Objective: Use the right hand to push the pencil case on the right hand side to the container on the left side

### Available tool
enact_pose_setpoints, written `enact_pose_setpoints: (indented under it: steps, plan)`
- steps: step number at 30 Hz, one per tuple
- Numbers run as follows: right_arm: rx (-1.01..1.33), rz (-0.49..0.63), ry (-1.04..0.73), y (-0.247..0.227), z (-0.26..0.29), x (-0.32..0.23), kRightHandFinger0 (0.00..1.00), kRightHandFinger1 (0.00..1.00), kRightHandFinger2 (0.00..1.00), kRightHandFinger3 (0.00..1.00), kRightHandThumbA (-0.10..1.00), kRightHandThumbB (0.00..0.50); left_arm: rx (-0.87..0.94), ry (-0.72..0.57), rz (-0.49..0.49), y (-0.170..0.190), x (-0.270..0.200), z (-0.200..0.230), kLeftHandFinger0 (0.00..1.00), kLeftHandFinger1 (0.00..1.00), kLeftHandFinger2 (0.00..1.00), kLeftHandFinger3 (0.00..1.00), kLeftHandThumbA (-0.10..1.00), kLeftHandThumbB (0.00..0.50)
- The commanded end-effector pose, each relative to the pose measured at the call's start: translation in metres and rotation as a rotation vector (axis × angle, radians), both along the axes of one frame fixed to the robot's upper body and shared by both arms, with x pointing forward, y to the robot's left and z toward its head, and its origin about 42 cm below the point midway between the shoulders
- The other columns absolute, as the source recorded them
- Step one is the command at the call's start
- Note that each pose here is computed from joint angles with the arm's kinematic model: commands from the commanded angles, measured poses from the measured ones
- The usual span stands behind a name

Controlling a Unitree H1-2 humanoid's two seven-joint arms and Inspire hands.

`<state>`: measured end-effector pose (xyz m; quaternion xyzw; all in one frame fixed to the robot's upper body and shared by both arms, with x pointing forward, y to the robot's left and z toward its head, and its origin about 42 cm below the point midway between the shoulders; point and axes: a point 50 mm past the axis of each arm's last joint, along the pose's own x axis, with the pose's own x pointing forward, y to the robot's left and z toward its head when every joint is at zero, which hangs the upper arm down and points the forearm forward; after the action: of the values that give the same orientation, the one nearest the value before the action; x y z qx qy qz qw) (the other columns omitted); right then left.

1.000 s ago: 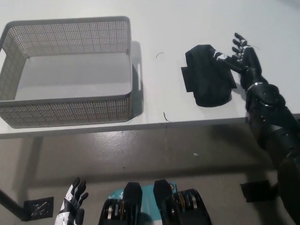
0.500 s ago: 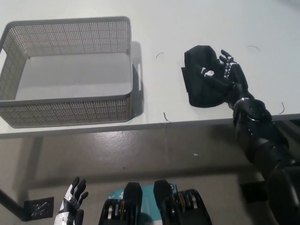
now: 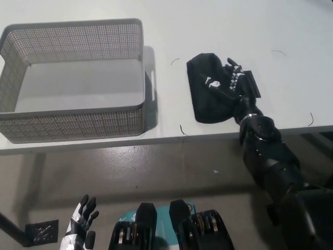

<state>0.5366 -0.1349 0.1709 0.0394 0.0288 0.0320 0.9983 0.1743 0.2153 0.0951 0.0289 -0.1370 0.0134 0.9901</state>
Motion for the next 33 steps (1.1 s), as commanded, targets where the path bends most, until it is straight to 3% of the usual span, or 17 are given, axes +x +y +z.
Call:
enact_pose_setpoints:
  steps: [1,2,8,13,19,27,33]
  plan:
    - [0.015,0.073,-0.041,0.038,0.024,0.005,1.00,1.00,1.00,1.00,1.00,0.278,-0.006,-0.057,-0.016,-0.001,0.000,0.009,1.00,1.00,1.00,1.00,0.87,0.123]
    - [0.032,0.077,-0.041,0.044,0.027,0.005,1.00,1.00,1.00,1.00,1.00,0.285,-0.007,-0.059,-0.017,-0.001,0.001,0.009,1.00,1.00,1.00,1.00,0.87,0.126]
    - [0.079,0.112,-0.042,0.071,0.033,0.001,1.00,1.00,1.00,1.00,1.00,0.202,-0.008,-0.063,-0.017,-0.001,0.002,0.011,1.00,1.00,1.00,1.00,0.87,0.132]
    - [0.084,0.151,-0.059,0.096,0.038,-0.004,1.00,1.00,1.00,1.00,1.00,0.233,-0.009,-0.074,-0.022,0.000,0.002,0.013,1.00,1.00,1.00,1.00,0.87,0.125]
    - [0.137,0.183,-0.067,0.122,0.048,-0.010,1.00,1.00,1.00,1.00,1.00,0.198,0.003,-0.086,-0.023,0.001,0.005,0.015,1.00,1.00,1.00,1.00,0.87,0.114]
    - [0.146,0.195,-0.059,0.152,0.050,-0.020,1.00,1.00,1.00,1.00,1.00,0.222,0.002,-0.099,-0.026,0.000,0.008,0.018,1.00,1.00,1.00,1.00,0.87,0.114]
    - [0.125,0.202,-0.076,0.141,0.051,-0.015,1.00,1.00,1.00,1.00,1.00,0.218,0.011,-0.104,-0.026,0.002,0.010,0.019,1.00,1.00,1.00,1.00,0.87,0.115]
